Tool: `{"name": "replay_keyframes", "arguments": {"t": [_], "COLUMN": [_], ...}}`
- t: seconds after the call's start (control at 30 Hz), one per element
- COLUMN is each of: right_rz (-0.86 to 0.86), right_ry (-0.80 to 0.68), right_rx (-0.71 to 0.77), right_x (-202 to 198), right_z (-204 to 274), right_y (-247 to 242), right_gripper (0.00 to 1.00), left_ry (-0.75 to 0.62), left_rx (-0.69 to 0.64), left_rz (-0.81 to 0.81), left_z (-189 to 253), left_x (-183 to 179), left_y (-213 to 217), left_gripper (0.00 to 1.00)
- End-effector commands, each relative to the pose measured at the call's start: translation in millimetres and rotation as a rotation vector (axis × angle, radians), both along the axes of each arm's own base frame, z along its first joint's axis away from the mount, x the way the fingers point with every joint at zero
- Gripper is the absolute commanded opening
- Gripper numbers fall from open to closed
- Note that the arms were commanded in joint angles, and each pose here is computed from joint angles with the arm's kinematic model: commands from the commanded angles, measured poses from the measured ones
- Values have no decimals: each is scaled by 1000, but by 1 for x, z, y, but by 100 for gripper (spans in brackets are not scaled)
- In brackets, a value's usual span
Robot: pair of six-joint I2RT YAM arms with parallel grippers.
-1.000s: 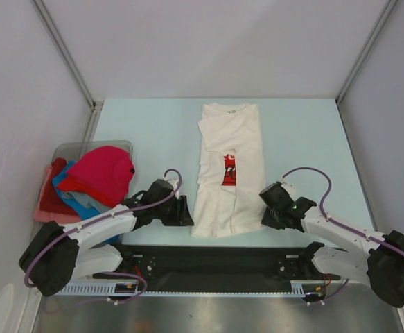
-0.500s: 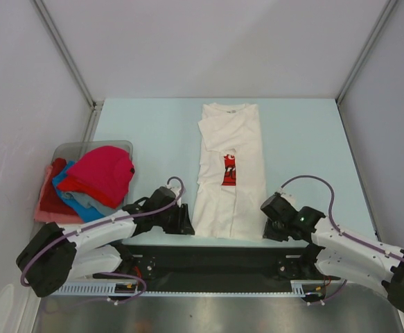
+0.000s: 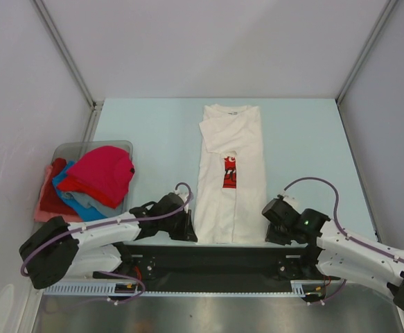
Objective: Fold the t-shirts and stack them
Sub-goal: Fold the tshirt
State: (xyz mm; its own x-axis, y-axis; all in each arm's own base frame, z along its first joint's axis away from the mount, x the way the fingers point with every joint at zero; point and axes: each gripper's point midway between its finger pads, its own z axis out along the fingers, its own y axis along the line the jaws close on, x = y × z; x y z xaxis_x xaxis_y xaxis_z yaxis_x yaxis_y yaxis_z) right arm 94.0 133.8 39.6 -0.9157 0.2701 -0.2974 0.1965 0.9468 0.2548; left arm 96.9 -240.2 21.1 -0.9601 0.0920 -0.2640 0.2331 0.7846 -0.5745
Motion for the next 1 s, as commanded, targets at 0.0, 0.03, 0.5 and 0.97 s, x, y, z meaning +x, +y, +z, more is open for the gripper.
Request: {"name": "replay_keyframes", "arguments": {"t": [0.0, 0.03, 0.5, 0.97], "right_rz": [-22, -25, -85, -174], "right_ry": [-64, -84, -262, -338], "right_rx": [31, 31, -10, -34], "right_x": [11, 16, 105, 245], "right_z": [23, 27, 85, 106], "right_y": [6, 7, 7, -24], "right_gripper": [0, 0, 0, 0], "left_ry": [-15, -18, -94, -141], "left_rx": [-82, -96, -118, -27], "left_rz": [4, 4, 23, 221], "left_z": [26, 31, 86, 99], "left_x": [0, 0, 73, 232], "left_y": [-16, -18, -49, -40], "left_gripper": [0, 0, 1, 0]}}
